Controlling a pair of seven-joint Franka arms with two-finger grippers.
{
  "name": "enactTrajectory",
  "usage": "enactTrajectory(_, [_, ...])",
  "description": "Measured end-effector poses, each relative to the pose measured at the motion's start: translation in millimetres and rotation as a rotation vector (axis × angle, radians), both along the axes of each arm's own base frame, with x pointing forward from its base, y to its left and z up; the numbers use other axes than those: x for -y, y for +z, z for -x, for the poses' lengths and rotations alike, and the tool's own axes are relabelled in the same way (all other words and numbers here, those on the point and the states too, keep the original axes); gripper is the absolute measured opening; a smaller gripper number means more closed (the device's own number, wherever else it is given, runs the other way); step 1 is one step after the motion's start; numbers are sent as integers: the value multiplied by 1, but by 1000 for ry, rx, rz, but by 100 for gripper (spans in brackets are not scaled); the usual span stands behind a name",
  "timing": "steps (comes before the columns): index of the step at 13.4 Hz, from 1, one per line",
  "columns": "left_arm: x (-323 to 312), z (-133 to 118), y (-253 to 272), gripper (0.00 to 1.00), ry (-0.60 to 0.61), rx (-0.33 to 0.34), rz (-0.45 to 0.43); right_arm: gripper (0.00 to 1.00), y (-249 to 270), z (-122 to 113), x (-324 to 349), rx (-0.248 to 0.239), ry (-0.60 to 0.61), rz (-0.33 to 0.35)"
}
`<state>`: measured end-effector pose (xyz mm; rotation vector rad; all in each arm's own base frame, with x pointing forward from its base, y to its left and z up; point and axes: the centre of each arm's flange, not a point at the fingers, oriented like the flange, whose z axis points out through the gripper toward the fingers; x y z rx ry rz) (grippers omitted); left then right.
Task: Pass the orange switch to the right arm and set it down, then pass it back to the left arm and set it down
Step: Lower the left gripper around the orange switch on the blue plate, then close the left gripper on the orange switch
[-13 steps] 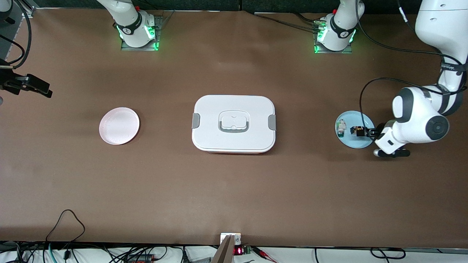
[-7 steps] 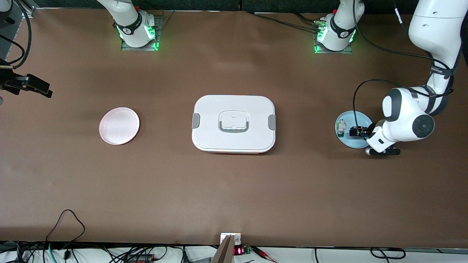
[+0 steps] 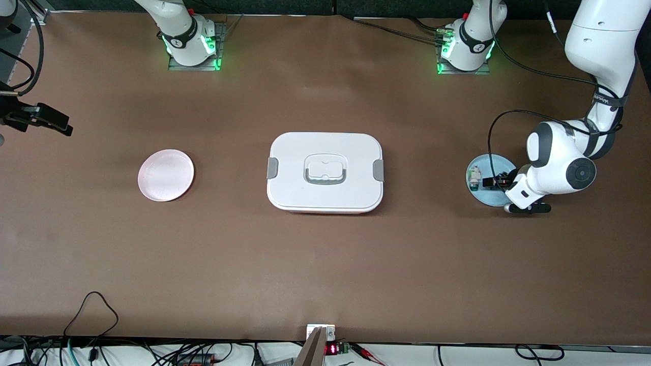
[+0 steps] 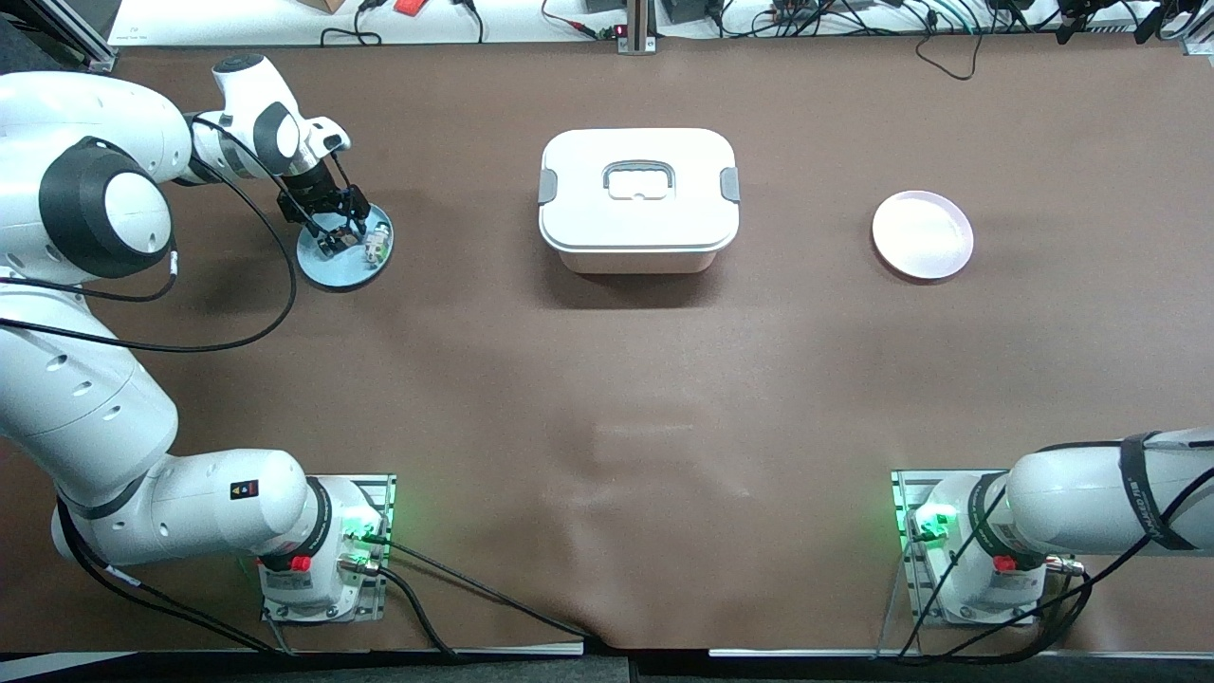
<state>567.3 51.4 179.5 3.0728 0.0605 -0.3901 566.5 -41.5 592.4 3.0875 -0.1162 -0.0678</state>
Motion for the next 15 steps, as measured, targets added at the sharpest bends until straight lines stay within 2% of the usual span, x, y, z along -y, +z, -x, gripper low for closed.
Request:
enactTrajectory(5, [-16, 4, -4, 100, 30, -2, -1, 100, 0, 0, 0, 0, 0, 0])
enactTrajectory(11, [-30, 4, -3, 100, 157, 6, 11, 100, 0, 0, 0, 0, 0, 0])
enactTrajectory(15, [-35, 8, -6, 100, 184, -1, 19, 100, 0, 0, 0, 0, 0, 0])
